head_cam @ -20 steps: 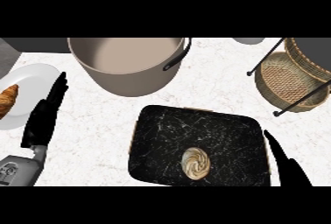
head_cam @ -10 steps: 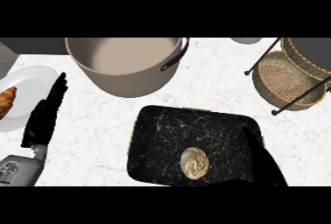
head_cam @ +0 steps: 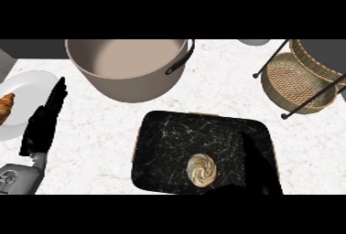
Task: Pick the cupcake from the tray and place it in the tiered basket
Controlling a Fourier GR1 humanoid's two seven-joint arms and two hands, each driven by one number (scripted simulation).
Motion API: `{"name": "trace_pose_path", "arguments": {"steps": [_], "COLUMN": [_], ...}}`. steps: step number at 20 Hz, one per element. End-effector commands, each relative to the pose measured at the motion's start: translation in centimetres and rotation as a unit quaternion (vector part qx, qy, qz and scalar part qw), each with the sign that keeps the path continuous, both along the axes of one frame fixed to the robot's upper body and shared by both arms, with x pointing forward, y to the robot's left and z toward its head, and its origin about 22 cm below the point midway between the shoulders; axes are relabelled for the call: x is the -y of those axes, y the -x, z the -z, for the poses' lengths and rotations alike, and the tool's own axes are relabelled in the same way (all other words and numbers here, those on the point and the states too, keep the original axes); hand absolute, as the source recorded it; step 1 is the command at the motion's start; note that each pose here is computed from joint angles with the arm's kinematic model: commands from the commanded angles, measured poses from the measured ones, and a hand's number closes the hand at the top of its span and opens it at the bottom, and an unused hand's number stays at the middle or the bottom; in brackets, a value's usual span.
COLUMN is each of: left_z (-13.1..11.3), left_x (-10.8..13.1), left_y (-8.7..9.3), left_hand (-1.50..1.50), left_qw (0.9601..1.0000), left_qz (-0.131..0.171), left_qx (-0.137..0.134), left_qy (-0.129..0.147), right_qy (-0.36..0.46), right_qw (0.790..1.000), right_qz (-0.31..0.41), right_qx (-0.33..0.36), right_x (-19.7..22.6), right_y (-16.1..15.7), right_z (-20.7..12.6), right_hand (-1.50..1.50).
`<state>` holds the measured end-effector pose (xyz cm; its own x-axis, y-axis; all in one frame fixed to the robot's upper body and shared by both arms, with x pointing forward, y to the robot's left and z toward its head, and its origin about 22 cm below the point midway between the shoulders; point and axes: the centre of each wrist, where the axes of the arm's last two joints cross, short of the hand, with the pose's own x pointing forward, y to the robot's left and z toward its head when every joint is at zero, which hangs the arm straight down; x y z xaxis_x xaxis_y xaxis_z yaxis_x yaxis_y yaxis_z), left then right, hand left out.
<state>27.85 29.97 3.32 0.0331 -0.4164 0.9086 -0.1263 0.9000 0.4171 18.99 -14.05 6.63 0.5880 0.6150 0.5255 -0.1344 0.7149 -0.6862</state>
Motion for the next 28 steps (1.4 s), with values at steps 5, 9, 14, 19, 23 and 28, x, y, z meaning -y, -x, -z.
{"name": "trace_pose_path", "arguments": {"steps": [5,9,14,19,23,28], "left_z": [-0.9,-0.2,-1.0,0.1,0.7,-1.0], "left_x": [-0.3,-0.5,0.3,0.9,0.9,0.2], "left_y": [0.0,0.6,0.2,1.2,0.5,-2.0], "left_hand": [0.00,0.00,0.00,0.00,0.00,0.00], "left_qw": [1.0000,1.0000,0.9999,1.0000,1.0000,1.0000], "left_qz": [-0.001,-0.003,0.012,0.003,0.004,0.002], "left_qx": [-0.003,-0.005,0.004,-0.001,0.000,-0.002], "left_qy": [0.003,-0.001,0.007,0.000,0.004,0.009], "right_qy": [0.050,0.050,0.050,0.047,0.048,0.034], "right_qw": [0.994,0.992,0.990,0.990,0.988,0.989], "right_qz": [0.053,0.057,0.066,0.070,0.066,0.049], "right_qx": [-0.082,-0.102,-0.113,-0.116,-0.132,-0.136], "right_x": [-3.8,-4.0,-3.9,-3.9,-4.6,-5.9], "right_y": [-0.6,0.6,-1.2,-0.5,-0.6,-1.2], "right_z": [-0.3,-0.4,0.4,0.6,2.0,3.5], "right_hand": [-1.50,-1.50,-1.50,-1.50,-1.50,-1.50]}}
